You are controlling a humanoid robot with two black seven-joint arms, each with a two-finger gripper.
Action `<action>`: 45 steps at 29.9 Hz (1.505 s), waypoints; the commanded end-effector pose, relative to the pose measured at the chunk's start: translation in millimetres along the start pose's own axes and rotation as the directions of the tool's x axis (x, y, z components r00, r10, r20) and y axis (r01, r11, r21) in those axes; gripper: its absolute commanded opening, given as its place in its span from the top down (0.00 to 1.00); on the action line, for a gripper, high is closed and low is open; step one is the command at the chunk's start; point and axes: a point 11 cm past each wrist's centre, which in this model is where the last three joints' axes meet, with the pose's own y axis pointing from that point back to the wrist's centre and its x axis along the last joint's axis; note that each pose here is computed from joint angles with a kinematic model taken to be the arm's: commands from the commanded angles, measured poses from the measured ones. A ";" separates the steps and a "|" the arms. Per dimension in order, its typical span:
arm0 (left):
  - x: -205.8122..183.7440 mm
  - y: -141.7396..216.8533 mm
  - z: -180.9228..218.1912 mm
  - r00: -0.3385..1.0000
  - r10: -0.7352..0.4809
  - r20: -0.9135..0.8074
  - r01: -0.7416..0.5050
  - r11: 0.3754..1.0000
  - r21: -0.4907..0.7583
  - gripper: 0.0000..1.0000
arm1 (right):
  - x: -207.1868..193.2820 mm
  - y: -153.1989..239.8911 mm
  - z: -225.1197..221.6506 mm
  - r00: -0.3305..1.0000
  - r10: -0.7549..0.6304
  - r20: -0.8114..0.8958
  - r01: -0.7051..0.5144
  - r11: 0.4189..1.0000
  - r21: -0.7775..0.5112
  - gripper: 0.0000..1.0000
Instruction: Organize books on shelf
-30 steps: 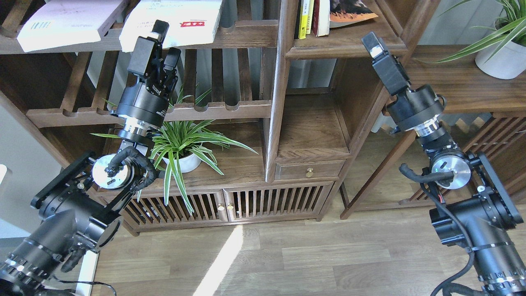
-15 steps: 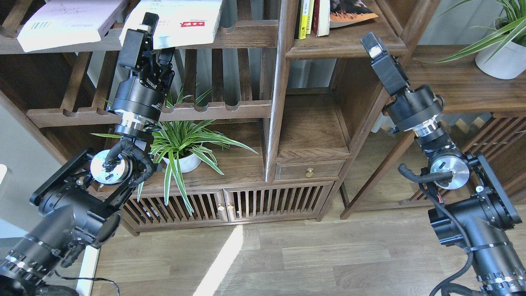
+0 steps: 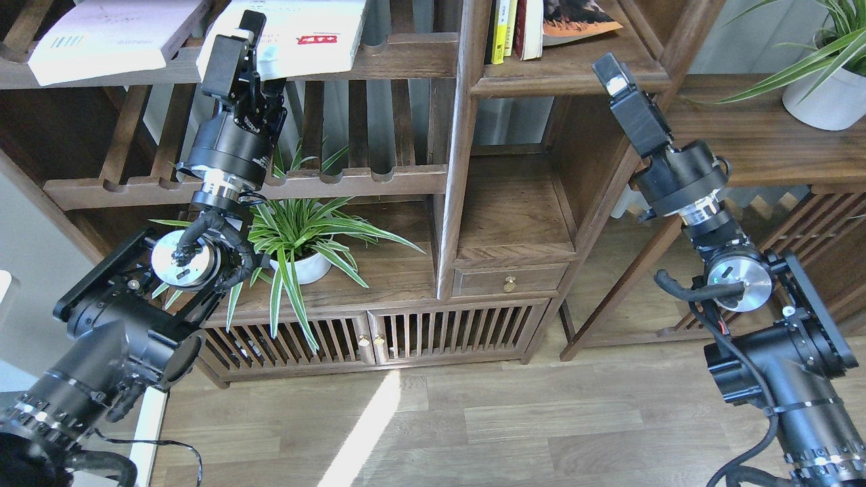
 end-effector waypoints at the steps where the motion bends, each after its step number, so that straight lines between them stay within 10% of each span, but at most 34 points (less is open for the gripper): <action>1: 2.2 -0.8 2.4 1.000 0.028 -0.002 -0.028 1.000 -0.010 0.02 | -0.4 -0.3 0.7 1.000 -0.001 0.003 0.001 1.000 0.001 0.03; 45: -3.1 -16.6 3.0 0.994 0.110 -0.019 -0.110 0.993 -0.040 0.16 | -0.8 -0.6 2.1 1.000 -0.002 0.005 0.002 1.000 -0.001 0.03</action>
